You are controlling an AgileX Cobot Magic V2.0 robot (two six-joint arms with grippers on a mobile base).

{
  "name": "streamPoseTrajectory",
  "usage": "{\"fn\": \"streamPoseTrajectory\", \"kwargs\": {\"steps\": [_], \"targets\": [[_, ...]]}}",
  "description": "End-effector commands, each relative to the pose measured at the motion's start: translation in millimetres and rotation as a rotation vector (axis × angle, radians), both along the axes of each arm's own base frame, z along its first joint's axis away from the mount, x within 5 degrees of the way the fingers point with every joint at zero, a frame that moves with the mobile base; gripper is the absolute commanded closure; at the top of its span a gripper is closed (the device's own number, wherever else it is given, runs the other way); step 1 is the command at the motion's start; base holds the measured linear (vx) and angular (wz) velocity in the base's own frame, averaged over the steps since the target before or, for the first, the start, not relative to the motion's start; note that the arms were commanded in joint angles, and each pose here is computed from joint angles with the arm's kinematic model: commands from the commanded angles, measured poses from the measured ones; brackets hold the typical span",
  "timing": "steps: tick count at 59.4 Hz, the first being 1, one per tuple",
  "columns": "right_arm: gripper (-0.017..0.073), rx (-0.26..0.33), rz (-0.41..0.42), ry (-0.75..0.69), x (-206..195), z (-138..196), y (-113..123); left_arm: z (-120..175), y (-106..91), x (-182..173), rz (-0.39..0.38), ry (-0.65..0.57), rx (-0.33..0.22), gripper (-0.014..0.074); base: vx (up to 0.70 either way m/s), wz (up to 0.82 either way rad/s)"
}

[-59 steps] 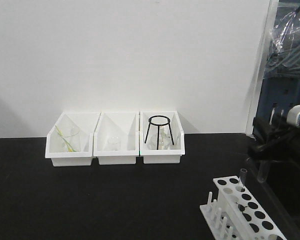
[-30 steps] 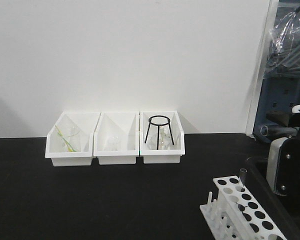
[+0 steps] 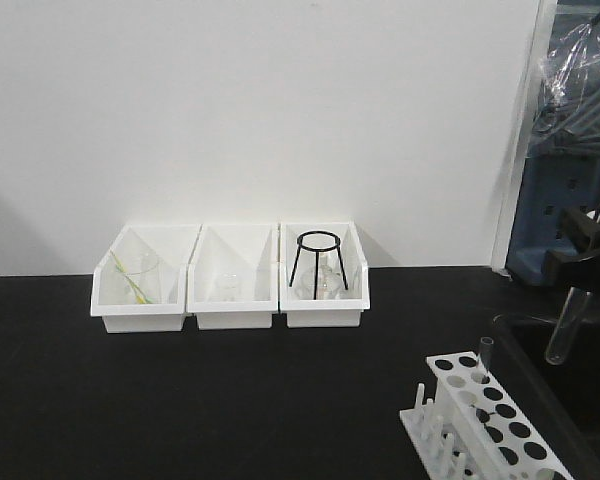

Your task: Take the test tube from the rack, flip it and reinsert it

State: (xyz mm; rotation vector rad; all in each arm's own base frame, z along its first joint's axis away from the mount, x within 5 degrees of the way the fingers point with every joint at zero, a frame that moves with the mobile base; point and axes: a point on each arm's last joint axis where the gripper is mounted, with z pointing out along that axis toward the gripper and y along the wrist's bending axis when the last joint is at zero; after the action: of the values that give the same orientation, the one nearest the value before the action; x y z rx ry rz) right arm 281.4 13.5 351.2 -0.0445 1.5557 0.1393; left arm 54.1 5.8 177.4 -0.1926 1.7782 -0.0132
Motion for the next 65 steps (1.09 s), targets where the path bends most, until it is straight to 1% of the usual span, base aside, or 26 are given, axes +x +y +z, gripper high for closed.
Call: {"fn": "streamPoseTrajectory", "kwargs": {"steps": [1,6,9,12,16,21,28,34,44,52,65], "targets": [[0.0568,0.083,0.057,-0.24,-10.4,13.6,2.7,8.1,-0.7,0.7,-0.011,-0.098,0.004,0.06,0.0,0.0],[0.0568,0.067,0.1,-0.323,-14.4,-8.5,6.4,8.1,-0.7,0.7,-0.011,-0.098,0.004,0.06,0.0,0.0],[0.0568,0.074,0.115,-0.357,-15.4,-22.5,7.4,8.1,-0.7,0.7,-0.011,-0.098,0.004,0.06,0.0,0.0],[0.0568,0.074,0.112,-0.345,-13.5,-38.3,7.2,8.1,-0.7,0.7,-0.011,-0.098,0.004,0.06,0.0,0.0],[0.0568,0.042,0.11,-0.326,-8.5,-55.4,7.8,8.1,-0.7,0.7,-0.011,-0.098,0.004,0.06,0.0,0.0],[0.0568,0.006,0.119,-0.301,-1.2,-68.5,9.2,8.1,-0.7,0.7,-0.011,-0.098,0.004,0.06,0.0,0.0],[0.0568,0.019,0.118,-0.314,6.3,-78.4,9.0,8.1,-0.7,0.7,-0.011,-0.098,0.004,0.06,0.0,0.0],[0.0568,0.019,0.12,-0.303,14.6,-85.3,9.2,8.1,-0.7,0.7,-0.011,-0.098,0.004,0.06,0.0,0.0],[0.0568,-0.016,0.119,-0.289,27.8,-95.4,9.8,8.1,-0.7,0.7,-0.011,-0.098,0.004,0.06,0.0,0.0],[0.0568,-0.015,0.121,-0.264,35.0,-104.2,10.0,8.1,-0.7,0.7,-0.011,-0.098,0.004,0.06,0.0,0.0],[0.0568,-0.007,0.124,-0.207,43.5,-128.2,10.3,8.1,-0.7,0.7,-0.011,-0.098,0.004,0.06,0.0,0.0]]}}
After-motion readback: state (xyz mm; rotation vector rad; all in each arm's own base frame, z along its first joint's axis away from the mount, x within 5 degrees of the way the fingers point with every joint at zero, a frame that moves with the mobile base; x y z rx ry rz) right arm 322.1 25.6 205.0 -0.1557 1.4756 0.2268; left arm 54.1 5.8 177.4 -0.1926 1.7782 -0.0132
